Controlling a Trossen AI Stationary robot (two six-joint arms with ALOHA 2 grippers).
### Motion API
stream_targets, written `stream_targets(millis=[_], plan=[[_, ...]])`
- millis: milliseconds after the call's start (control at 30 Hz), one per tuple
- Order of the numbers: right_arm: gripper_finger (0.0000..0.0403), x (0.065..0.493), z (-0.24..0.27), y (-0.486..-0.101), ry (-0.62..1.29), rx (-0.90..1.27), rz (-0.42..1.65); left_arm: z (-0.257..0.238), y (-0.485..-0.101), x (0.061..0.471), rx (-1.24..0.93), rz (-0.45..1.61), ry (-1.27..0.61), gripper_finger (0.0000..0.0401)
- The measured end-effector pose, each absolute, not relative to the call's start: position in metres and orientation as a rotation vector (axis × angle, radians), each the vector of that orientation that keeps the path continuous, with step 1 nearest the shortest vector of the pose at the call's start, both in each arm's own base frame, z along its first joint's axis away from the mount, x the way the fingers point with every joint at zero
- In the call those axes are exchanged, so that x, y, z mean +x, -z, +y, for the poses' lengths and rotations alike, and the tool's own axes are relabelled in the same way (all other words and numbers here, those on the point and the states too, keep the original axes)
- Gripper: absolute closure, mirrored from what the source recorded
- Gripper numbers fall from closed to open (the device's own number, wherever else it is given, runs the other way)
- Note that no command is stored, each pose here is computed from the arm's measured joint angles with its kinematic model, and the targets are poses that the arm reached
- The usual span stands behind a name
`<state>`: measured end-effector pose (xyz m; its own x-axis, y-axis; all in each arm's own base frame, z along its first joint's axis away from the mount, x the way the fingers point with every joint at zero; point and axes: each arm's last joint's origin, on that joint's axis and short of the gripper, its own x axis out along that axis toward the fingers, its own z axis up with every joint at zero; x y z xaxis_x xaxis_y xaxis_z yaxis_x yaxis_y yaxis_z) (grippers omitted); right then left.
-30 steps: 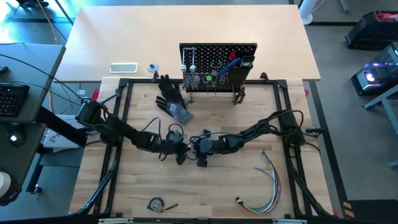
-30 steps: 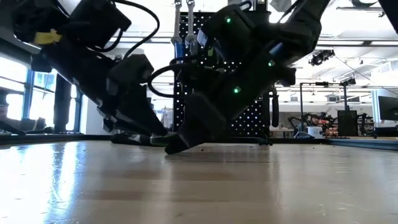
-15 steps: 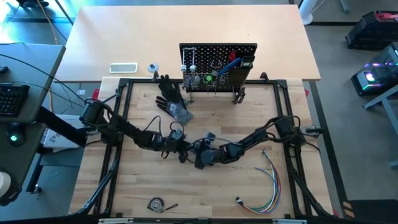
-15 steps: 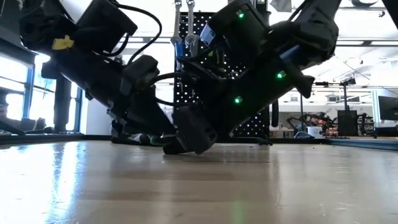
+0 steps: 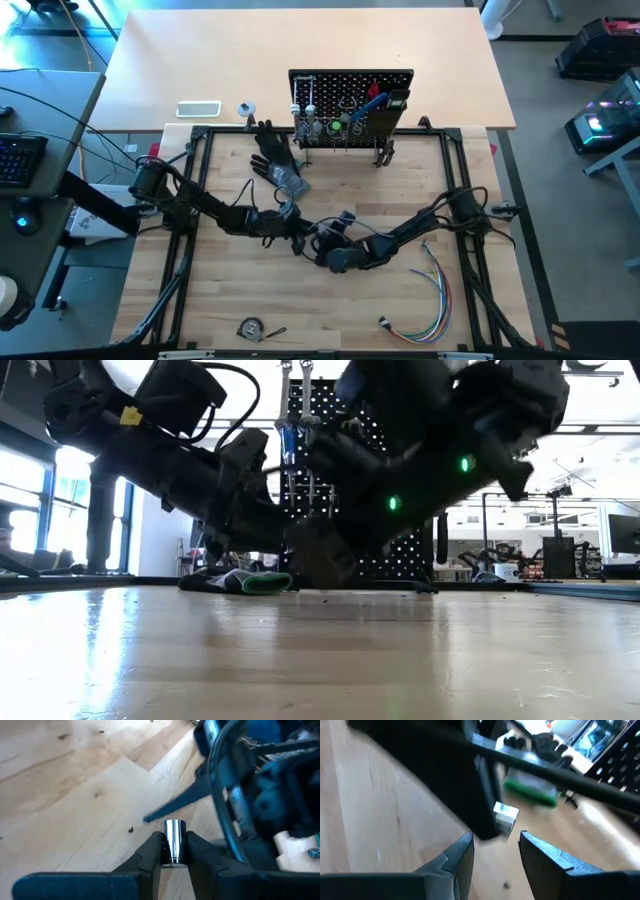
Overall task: Hang tools onto peg board
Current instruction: Put the silver socket into the black bin on the pegboard
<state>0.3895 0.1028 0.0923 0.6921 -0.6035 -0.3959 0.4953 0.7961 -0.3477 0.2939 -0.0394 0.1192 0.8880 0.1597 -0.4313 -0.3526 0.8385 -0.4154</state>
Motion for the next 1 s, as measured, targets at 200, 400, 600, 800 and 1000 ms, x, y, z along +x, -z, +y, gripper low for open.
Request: stream_targets(millis=[200,400,600,800,1000], plan=[[0.0252,0.388,0.103,-0.119,0.59,-0.27,0.507,-0.035,-0.124,0.297,-0.501,0.351,-0.253,0.034],[0.0252,0.388,0.1,-0.13,0.594,-0.233,0.485,-0.03,-0.133,0.298,-0.499,0.283,-0.234,0.034],[0.0251,0.388,0.104,-0.136,0.643,-0.278,0.432,-0.03,-0.14,0.299,-0.504,0.229,-0.22,0.0341],[0.0251,0.387,0.107,-0.144,0.675,-0.301,0.405,-0.029,-0.145,0.3,-0.516,0.174,-0.21,0.0341],[0.0252,0.385,0.108,-0.157,0.672,-0.324,0.393,-0.029,-0.15,0.301,-0.519,0.131,-0.199,0.0341]])
